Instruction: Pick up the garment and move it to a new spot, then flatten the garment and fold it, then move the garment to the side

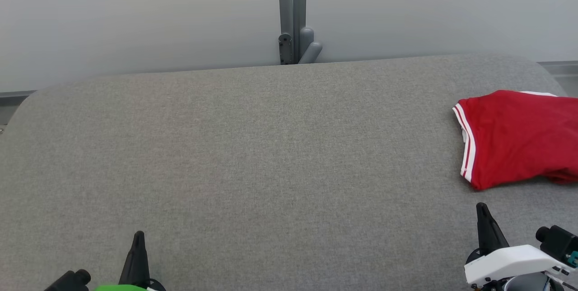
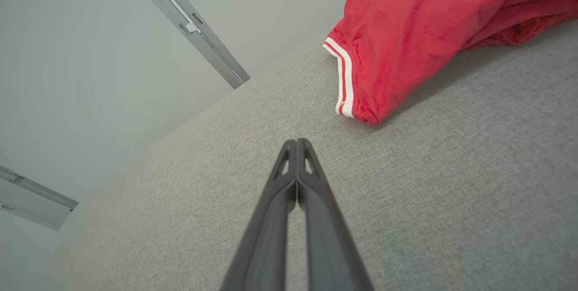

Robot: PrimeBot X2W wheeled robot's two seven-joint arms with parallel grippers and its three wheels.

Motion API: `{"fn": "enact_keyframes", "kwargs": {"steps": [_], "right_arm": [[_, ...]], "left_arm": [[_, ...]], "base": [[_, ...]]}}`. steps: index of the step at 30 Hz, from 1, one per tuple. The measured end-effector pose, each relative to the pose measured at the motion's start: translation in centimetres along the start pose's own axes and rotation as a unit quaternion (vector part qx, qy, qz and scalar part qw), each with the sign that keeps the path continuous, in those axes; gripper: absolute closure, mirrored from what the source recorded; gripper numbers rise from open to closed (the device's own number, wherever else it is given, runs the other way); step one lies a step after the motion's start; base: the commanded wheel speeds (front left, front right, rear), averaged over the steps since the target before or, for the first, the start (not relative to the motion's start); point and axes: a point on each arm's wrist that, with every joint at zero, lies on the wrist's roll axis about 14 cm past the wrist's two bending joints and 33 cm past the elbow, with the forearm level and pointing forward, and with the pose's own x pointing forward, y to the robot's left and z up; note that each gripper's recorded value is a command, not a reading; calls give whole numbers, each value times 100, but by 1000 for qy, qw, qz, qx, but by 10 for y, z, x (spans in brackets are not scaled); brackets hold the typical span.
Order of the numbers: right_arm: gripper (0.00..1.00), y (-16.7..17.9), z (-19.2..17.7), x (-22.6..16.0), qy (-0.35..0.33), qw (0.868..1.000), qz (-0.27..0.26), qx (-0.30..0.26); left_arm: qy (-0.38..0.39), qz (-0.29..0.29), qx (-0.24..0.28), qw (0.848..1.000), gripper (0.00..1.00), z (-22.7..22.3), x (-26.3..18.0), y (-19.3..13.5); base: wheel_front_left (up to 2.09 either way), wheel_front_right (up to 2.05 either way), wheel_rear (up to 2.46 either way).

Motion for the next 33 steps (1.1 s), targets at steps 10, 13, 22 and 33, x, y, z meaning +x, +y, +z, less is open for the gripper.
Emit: {"fn": "enact_keyframes", "kwargs": {"steps": [10, 13, 22, 33], "right_arm": [[100, 2, 4, 5, -1, 997, -1, 76], [100, 2, 4, 6, 0, 995, -3, 97], [100, 5, 8, 10, -1, 988, 1, 157], [100, 9, 12, 15, 0, 975, 7, 222]], "left_arm": [[-5, -2, -62, 998, 100, 8, 8, -4], [-4, -2, -82, 997, 100, 8, 9, -5], [-6, -7, -130, 992, 100, 13, 15, -9], [-7, -14, -184, 983, 100, 19, 21, -14]], "base": [[0, 0, 0], [0, 0, 0], [0, 0, 0], [0, 0, 0]]}}
